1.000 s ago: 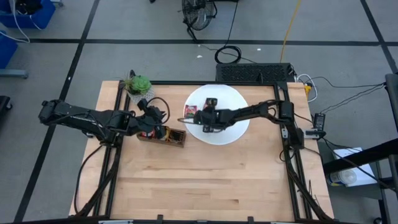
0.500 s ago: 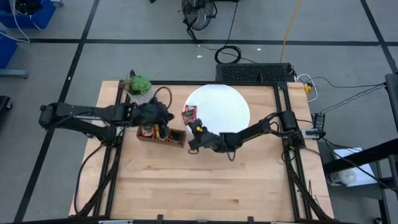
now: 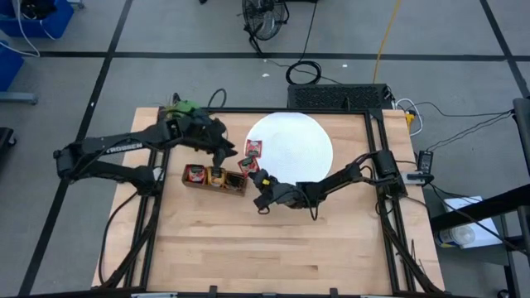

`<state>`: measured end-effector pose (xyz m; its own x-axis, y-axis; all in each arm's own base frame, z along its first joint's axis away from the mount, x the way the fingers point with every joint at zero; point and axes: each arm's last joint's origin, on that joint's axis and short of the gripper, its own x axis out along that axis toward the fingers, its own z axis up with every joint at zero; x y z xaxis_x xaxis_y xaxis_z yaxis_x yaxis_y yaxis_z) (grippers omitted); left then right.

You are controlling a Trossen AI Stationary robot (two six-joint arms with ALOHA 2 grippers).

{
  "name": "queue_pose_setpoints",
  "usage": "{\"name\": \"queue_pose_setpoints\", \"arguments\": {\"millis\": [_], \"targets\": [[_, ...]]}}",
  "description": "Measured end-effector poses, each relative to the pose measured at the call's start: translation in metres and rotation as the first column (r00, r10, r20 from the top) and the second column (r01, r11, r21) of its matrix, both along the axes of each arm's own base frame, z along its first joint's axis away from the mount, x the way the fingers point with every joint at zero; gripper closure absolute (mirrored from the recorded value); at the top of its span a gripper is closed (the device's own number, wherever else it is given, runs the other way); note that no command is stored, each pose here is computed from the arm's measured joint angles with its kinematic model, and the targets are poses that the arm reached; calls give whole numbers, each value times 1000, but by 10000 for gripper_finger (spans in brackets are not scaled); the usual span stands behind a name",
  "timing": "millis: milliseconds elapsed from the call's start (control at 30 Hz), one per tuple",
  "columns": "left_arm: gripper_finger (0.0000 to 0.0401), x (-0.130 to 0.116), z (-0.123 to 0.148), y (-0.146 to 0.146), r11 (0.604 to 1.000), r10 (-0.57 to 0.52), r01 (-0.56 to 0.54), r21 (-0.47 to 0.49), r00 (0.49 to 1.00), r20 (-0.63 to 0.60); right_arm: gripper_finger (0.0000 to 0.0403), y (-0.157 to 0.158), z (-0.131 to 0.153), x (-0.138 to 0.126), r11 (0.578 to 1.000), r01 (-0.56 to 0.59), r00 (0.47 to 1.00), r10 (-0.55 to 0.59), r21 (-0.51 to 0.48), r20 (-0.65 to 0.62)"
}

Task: Pick & Place Tea
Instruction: Put the red tea bag into the left section of the wooden organizer

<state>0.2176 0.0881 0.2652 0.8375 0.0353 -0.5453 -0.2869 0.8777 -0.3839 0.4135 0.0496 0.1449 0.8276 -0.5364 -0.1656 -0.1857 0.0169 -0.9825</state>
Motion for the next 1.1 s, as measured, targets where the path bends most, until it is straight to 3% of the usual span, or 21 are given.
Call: {"name": "queue_pose_setpoints", "arguments": {"millis": [133,267,533,767,1100], "targets": [[169,13,-16,3,987,-58,53,-150,998,-28,403,0,0,0,1000,4,1000,-5,18,14],[135,27,-29,2,953,-156,151,-262,988,3,403,-1,0,0,1000,7,1000,-7,23,11],[133,37,-31,2,952,-172,177,-250,984,44,403,-1,-1,0,999,12,1000,-13,43,11],[198,36,-33,2,953,-163,164,-255,986,24,403,-1,-2,0,999,11,1000,-11,39,3],[384,36,-35,3,961,-192,191,-201,981,13,403,2,-2,-1,999,4,1000,-4,32,-1]]}}
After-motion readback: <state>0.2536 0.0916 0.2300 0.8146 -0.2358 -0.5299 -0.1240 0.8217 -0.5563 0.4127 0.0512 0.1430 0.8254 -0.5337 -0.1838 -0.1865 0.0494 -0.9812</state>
